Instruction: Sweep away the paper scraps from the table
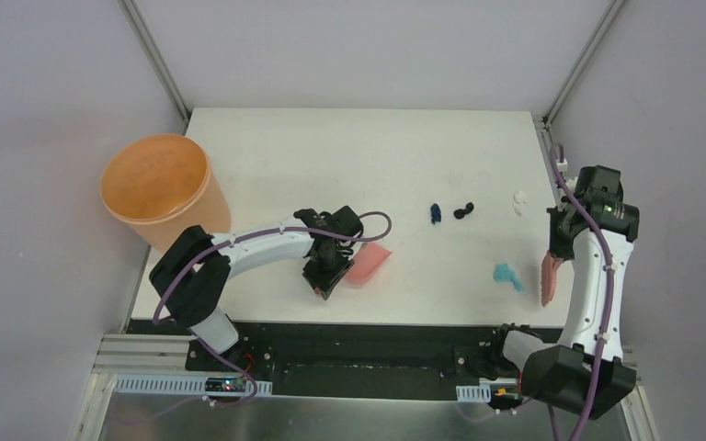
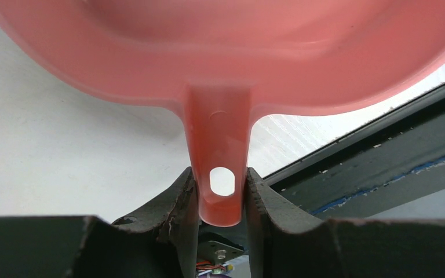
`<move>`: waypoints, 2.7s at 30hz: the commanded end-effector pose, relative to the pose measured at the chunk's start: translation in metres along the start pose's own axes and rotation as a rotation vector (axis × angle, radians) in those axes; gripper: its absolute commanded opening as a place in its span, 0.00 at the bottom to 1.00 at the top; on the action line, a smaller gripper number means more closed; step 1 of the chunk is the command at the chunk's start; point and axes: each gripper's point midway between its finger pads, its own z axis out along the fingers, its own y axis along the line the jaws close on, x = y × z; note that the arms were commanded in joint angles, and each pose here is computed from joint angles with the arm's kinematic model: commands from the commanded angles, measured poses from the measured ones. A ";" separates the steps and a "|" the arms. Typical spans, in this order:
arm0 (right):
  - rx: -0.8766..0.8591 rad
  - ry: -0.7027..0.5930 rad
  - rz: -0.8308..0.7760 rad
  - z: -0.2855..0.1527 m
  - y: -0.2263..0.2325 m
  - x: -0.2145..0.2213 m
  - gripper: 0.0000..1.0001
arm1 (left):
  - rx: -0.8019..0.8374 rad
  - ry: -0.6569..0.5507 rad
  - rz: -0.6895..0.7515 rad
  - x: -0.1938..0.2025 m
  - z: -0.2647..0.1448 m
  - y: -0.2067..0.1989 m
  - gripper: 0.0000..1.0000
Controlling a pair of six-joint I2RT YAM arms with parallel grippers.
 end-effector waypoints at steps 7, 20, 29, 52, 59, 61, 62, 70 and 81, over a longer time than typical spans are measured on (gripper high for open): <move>-0.271 0.082 0.117 0.020 0.050 -0.011 0.00 | -0.045 0.029 0.003 -0.002 0.007 0.003 0.24; -0.663 0.057 0.164 0.003 0.142 -0.068 0.00 | -0.134 -0.062 0.046 -0.006 0.006 -0.004 0.40; -0.452 -0.110 0.070 -0.021 0.091 -0.084 0.00 | -0.160 -0.095 0.057 -0.013 -0.006 -0.008 0.08; 0.192 -0.217 -0.204 0.073 -0.022 -0.217 0.00 | -0.171 0.075 0.214 -0.028 -0.038 -0.016 0.00; -0.033 -0.144 -0.332 0.088 0.072 -0.195 0.00 | -0.154 0.128 0.236 -0.034 -0.015 -0.019 0.00; -0.119 -0.127 -0.391 0.084 0.114 -0.183 0.00 | -0.146 0.140 0.240 -0.037 -0.011 -0.021 0.00; -0.152 -0.112 -0.412 0.081 0.129 -0.176 0.00 | -0.146 0.142 0.242 -0.038 -0.010 -0.021 0.00; -0.446 -0.020 -0.514 0.036 0.225 -0.120 0.00 | -0.115 0.147 0.244 -0.045 -0.004 -0.023 0.00; -0.875 0.047 -0.551 -0.051 0.280 -0.063 0.00 | -0.074 0.130 0.219 -0.053 0.002 -0.027 0.00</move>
